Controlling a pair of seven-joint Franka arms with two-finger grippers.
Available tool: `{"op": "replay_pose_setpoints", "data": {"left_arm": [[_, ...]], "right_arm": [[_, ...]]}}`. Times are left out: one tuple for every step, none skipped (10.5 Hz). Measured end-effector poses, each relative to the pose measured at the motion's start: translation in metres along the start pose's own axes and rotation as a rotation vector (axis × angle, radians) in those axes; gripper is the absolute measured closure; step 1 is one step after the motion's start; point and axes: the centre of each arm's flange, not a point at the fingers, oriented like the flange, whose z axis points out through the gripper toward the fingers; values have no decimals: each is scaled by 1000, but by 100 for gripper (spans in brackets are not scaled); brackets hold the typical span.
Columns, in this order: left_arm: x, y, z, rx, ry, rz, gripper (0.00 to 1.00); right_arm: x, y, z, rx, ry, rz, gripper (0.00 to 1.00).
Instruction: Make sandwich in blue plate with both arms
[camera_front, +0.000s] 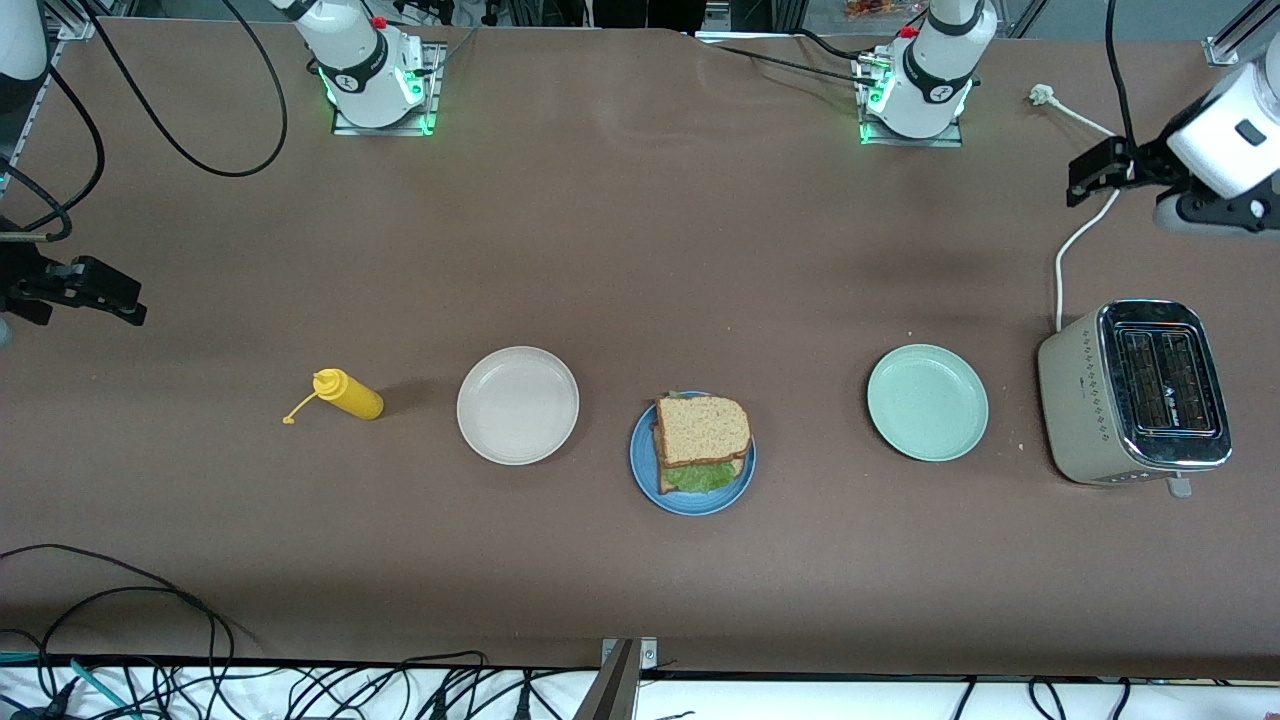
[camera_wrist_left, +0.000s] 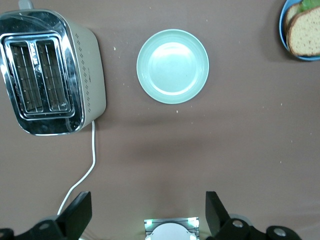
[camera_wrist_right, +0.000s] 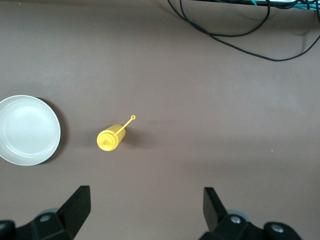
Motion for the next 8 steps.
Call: {"op": "replay_pose_setpoints", "data": {"left_arm": [[12, -2, -1, -1, 0, -20, 0], [18, -3, -2, -1, 1, -44, 0], [19, -3, -5, -1, 3, -76, 0], [18, -1, -7, 0, 3, -93, 0], [18, 0, -8, 0, 4, -100, 0], [18, 0, -9, 0, 4, -106, 0], [18, -1, -9, 0, 5, -110, 0], [18, -2, -9, -1, 5, -112, 0]], "right_arm": [[0, 0, 1, 0, -1, 0, 0], [0, -1, 3, 0, -4, 0, 0], [0, -1, 5, 1, -9, -1, 0], [0, -1, 7, 1, -12, -1, 0], [0, -1, 7, 1, -13, 0, 0], [0, -1, 7, 1, -12, 1, 0], [0, -1, 7, 1, -11, 1, 0], [0, -1, 7, 1, -11, 2, 0]]}}
